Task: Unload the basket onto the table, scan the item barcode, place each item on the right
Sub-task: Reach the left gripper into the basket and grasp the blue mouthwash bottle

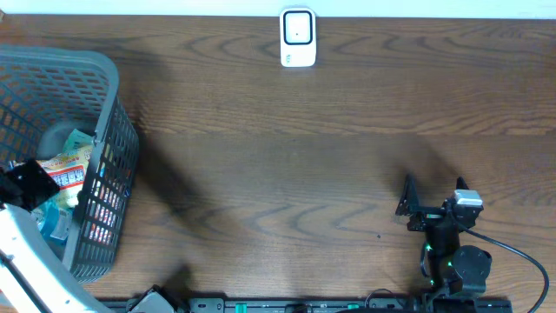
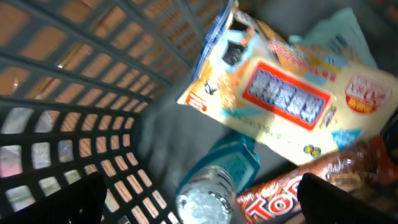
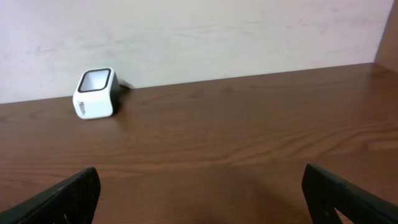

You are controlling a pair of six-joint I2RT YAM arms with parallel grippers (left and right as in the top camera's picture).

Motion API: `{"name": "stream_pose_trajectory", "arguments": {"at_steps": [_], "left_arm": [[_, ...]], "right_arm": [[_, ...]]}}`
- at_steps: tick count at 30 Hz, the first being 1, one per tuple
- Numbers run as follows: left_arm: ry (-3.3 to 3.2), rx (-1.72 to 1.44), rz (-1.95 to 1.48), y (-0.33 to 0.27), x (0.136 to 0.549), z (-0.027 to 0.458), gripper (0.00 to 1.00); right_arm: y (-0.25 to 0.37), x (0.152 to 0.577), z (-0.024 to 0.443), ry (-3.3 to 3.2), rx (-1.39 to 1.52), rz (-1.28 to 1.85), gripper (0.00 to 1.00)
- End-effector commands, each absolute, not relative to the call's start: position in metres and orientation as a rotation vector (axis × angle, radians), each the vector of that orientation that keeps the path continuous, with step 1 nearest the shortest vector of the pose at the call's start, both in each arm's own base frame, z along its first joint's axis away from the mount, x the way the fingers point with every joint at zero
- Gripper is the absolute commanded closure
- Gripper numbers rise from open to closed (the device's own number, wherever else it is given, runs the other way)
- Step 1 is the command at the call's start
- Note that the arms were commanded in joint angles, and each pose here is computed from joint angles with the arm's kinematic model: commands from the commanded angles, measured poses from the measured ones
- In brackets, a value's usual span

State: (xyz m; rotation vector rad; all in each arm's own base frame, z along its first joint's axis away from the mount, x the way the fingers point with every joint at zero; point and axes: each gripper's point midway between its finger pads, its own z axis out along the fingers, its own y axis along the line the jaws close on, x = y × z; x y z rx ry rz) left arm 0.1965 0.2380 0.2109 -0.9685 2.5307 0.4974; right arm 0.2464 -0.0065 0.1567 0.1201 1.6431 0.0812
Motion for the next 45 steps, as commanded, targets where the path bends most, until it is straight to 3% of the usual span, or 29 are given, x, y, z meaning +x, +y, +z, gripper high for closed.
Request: {"name": "stream_pose_trajectory", "arguments": {"at_steps": [1,27,31,34,45], "left_arm": [[2.599,-0.913,0.435,0.233,0.199,0.2,0.02],[2.946,-1.201,0.172,0.213,0.18,0.109,0.02],[2.945,-1.2,0.173,0.213,0.18,0.109,0.3],[2.944,-1.2,0.174,0.214,0.18,0.109,0.44],[2.889,-1.252,0.187,0.218,0.185,0.113,0.7]], "right_arm": [[-0.006,0.246,0.156,1.643,0.115,0.075,0.01],[-0.006,0.246,0.156,1.644,0.115,0.075,0.01],[-0.006,0.246,0.156,1.644,0.115,0.075,0.01],[-0.006,0.246,0.156,1.644,0.115,0.075,0.01],[-0.006,0.246,0.156,1.644,0.115,0.075,0.01]]}}
